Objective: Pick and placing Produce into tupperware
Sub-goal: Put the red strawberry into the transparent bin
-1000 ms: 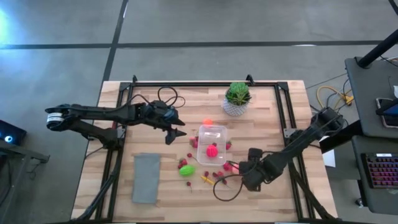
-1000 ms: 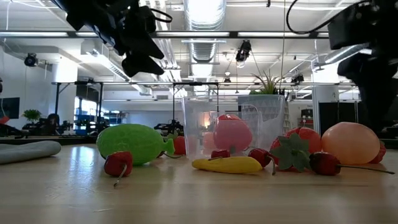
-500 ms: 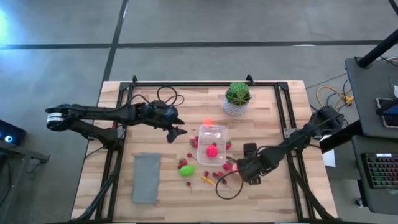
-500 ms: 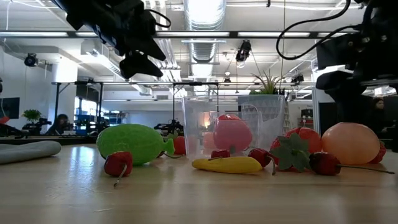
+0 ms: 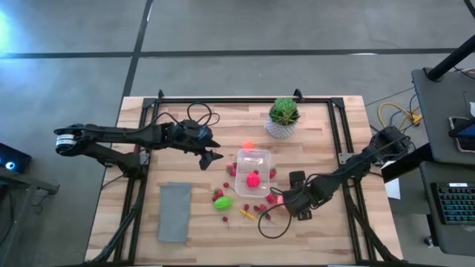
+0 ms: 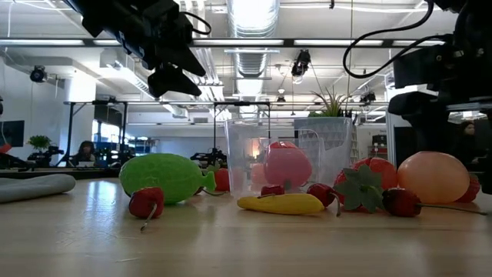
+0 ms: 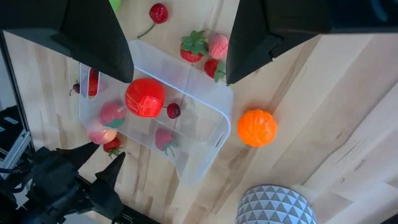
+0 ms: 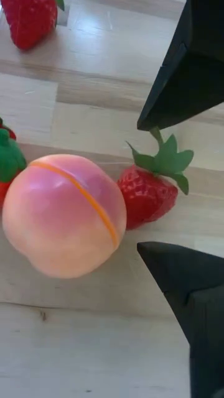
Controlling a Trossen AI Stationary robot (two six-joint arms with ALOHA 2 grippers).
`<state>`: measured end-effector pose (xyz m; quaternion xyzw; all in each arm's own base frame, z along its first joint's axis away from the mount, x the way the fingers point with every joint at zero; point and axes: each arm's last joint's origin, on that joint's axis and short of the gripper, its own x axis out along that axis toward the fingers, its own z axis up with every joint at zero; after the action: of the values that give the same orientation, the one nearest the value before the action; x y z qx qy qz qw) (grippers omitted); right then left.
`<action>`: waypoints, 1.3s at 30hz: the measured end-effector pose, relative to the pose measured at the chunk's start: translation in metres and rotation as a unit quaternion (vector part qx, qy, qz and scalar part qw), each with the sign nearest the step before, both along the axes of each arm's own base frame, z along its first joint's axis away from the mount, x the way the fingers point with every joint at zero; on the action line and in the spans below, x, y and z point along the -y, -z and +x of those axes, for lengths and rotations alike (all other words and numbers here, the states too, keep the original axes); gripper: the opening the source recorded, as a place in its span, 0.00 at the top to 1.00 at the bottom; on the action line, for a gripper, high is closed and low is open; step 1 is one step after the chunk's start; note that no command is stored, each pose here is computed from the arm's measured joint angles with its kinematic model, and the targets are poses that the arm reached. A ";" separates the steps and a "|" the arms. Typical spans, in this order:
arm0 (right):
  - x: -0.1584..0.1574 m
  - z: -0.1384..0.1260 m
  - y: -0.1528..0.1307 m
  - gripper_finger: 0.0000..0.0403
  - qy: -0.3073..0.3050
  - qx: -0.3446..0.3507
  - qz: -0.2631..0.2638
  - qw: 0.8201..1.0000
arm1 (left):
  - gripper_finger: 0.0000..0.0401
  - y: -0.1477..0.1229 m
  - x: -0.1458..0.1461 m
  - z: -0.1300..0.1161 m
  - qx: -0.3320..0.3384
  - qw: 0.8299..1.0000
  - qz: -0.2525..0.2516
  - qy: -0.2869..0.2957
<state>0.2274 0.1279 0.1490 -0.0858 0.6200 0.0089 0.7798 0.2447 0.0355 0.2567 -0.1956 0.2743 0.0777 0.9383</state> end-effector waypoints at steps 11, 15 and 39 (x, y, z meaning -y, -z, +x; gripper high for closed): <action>0.001 -0.002 0.013 0.38 0.006 -0.004 0.042 0.999 | 0.40 0.000 -0.001 0.000 -0.001 1.000 0.006 -0.009; 0.001 -0.001 0.013 0.38 0.007 -0.005 0.041 0.999 | 0.40 0.000 -0.001 0.000 -0.001 1.000 0.006 -0.009; 0.004 -0.005 0.000 0.56 0.056 -0.039 0.022 0.997 | 0.40 0.001 -0.001 0.000 -0.002 1.000 0.007 -0.008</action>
<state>0.2227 0.1238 0.1487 -0.0332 0.6533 -0.0175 0.7562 0.2445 0.0361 0.2559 -0.1912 0.2744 0.0875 0.9384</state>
